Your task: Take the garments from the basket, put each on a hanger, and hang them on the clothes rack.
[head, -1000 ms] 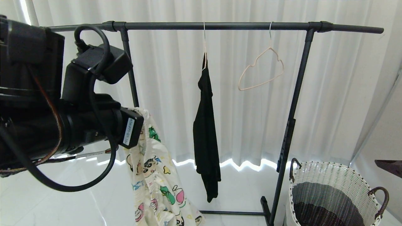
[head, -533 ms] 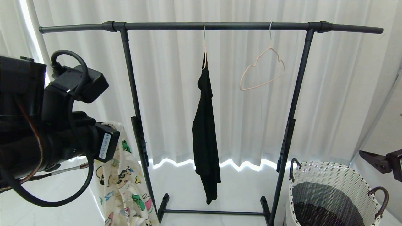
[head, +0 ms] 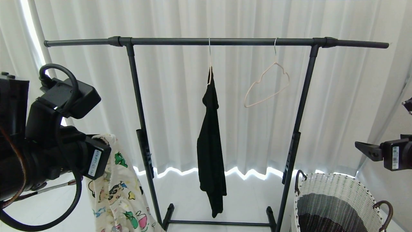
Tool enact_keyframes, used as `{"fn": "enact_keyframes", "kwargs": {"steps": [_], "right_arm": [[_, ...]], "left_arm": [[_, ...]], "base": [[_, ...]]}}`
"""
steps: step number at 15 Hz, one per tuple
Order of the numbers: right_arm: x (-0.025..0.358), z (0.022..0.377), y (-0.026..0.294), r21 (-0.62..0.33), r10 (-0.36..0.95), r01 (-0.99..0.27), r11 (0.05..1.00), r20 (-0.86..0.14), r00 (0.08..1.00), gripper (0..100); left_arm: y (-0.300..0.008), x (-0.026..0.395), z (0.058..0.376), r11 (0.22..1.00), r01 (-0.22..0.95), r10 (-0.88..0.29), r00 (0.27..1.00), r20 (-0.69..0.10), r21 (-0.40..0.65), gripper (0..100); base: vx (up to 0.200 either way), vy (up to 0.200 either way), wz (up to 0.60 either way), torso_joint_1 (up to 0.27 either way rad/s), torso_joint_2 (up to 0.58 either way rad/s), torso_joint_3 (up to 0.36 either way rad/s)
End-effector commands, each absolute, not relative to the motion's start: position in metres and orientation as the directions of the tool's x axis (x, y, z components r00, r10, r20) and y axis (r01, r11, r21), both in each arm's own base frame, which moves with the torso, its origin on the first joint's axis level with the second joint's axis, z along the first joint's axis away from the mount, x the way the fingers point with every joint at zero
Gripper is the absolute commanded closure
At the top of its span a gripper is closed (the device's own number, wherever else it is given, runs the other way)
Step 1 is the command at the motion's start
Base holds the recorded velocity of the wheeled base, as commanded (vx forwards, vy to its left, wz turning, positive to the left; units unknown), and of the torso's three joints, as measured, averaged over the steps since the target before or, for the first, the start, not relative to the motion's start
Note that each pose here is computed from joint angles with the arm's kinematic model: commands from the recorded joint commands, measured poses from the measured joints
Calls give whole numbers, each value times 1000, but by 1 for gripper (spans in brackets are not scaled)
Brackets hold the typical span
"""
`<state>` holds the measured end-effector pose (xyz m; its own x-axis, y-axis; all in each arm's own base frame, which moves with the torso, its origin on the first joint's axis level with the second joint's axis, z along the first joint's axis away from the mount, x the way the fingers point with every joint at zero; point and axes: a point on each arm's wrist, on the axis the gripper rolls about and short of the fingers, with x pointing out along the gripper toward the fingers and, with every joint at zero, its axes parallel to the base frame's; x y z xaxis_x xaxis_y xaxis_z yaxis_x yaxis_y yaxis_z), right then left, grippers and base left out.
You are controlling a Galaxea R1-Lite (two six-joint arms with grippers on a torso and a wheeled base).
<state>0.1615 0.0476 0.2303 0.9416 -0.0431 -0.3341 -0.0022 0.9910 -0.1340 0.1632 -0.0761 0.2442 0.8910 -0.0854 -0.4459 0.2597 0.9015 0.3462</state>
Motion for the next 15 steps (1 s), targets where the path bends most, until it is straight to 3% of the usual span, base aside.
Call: {"fn": "enact_keyframes", "kwargs": {"steps": [1, 15], "right_arm": [[166, 230, 49, -137, -47, 0, 991, -341, 939, 0], [175, 237, 41, -127, -63, 22, 992, -326, 943, 0]], "left_arm": [[-75, 160, 244, 899, 262, -86, 892, -444, 352, 100], [-74, 159, 243, 889, 270, -86, 892, -444, 370, 100]], "base": [[0, 0, 0, 173, -452, -286], [0, 0, 0, 206, -484, -283]]}}
